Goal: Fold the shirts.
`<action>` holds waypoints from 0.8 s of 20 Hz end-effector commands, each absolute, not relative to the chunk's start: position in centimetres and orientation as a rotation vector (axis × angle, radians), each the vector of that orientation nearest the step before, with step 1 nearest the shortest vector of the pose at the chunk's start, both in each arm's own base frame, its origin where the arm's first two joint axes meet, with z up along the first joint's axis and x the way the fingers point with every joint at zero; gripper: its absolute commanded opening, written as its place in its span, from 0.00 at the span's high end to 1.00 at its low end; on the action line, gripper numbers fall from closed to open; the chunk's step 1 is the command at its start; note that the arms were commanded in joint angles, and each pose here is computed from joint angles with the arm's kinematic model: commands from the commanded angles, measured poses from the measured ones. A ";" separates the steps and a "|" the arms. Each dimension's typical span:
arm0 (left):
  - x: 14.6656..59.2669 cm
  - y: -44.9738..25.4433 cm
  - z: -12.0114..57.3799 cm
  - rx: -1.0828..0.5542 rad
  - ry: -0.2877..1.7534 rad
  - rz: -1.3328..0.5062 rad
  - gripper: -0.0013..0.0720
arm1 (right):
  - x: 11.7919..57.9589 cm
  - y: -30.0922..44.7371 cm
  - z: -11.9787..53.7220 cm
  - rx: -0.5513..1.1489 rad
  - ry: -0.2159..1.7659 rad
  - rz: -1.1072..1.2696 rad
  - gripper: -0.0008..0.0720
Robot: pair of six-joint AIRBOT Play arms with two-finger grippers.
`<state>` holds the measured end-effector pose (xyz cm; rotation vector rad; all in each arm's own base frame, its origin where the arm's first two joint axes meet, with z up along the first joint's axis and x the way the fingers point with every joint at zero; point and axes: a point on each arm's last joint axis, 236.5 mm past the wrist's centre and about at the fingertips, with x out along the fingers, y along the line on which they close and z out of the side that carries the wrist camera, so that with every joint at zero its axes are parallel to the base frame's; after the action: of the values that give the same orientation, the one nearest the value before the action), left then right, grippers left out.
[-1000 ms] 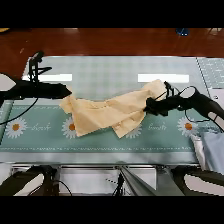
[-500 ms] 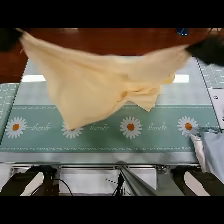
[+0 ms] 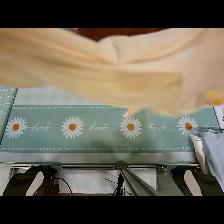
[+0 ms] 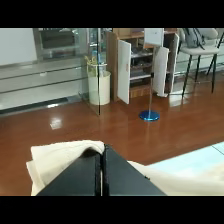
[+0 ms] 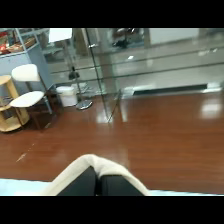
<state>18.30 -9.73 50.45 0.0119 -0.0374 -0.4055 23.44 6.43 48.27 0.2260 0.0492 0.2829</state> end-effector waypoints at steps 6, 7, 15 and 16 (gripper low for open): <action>13.9 -9.4 45.6 -0.075 0.178 -0.362 0.95 | 19.9 5.7 45.7 0.142 0.208 0.189 0.95; 14.7 -9.4 44.1 -0.079 0.248 -0.366 0.95 | 20.5 5.4 43.0 0.138 0.332 0.189 0.95; 27.4 -7.9 27.0 -0.164 0.795 -0.385 0.95 | 33.4 1.2 29.0 0.245 0.883 0.253 0.95; 29.4 -7.6 24.9 -0.174 0.836 -0.385 0.95 | 36.1 1.1 27.7 0.293 0.893 0.277 0.95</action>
<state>25.25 -8.08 30.99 -0.1576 0.6928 -0.3712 30.78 1.83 31.73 0.2141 0.7985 0.2331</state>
